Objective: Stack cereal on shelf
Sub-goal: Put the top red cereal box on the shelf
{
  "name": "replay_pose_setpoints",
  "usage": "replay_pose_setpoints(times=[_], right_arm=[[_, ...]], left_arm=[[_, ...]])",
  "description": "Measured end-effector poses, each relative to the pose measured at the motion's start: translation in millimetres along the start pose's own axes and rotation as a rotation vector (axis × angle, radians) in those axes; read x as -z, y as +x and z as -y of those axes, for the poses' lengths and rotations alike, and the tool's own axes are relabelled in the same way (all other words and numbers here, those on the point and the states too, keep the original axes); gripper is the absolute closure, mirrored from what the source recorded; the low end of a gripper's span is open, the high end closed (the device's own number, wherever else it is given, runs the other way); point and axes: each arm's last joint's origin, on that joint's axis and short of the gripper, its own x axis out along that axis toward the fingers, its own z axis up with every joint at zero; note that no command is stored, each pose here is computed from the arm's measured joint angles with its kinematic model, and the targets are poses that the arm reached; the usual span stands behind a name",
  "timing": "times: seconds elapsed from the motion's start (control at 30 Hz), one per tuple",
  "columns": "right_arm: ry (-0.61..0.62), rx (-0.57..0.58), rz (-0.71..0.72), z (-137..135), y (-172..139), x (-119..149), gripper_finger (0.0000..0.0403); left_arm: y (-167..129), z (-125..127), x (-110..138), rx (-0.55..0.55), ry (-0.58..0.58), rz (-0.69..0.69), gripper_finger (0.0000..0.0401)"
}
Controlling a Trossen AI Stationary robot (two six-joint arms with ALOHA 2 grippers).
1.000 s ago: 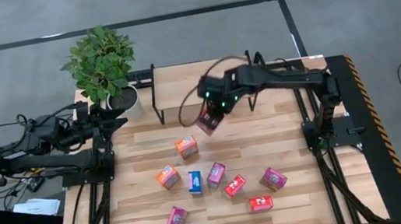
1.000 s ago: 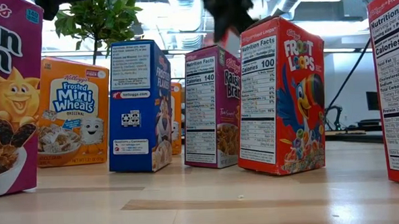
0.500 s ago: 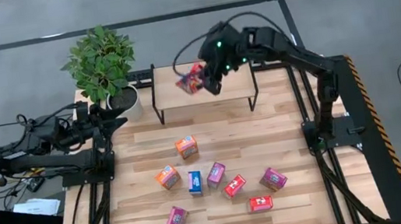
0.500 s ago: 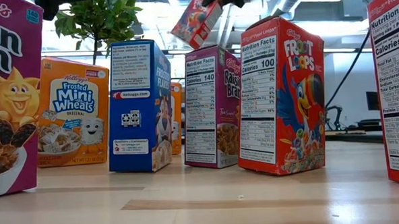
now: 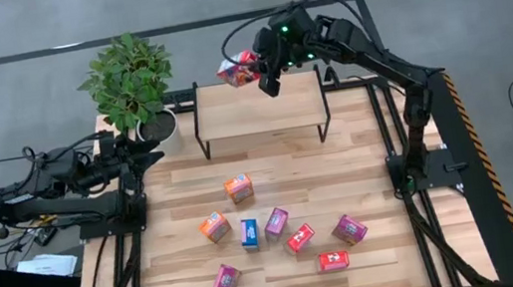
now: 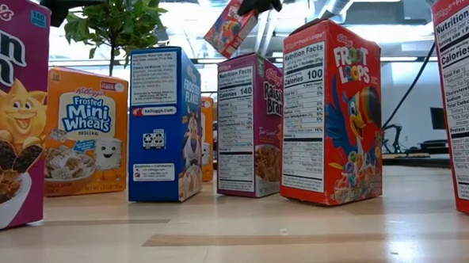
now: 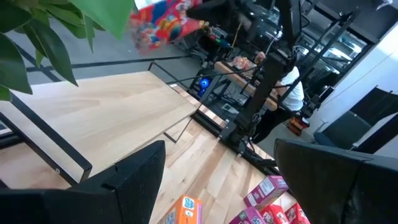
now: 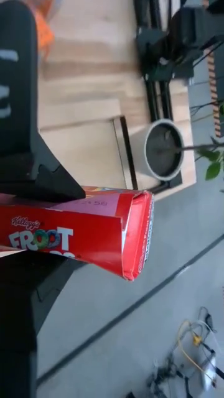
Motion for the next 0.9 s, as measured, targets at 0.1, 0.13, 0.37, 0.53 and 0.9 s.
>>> replay_pose_setpoints(times=[0.1,0.13,0.37,0.53,0.9], right_arm=[[-0.059,-0.008,-0.058,2,18,7,0.0258],[-0.083,-0.014,-0.068,1,25,9,0.0257],[-0.179,-0.033,-0.094,-4,53,9,0.0255],[-0.217,-0.01,-0.069,-2,59,6,0.0262],[-0.23,-0.023,-0.164,1,64,17,0.026]], left_arm=[[0,0,0,-0.002,0.001,-0.002,0.0111],[0,0,0,-0.002,0.001,-0.002,0.0111],[0,0,0,-0.003,-0.006,-0.002,0.0111],[0,0,0,-0.004,-0.006,0.0,0.0111],[0,-1,1,-0.03,-0.018,0.006,0.0111]])
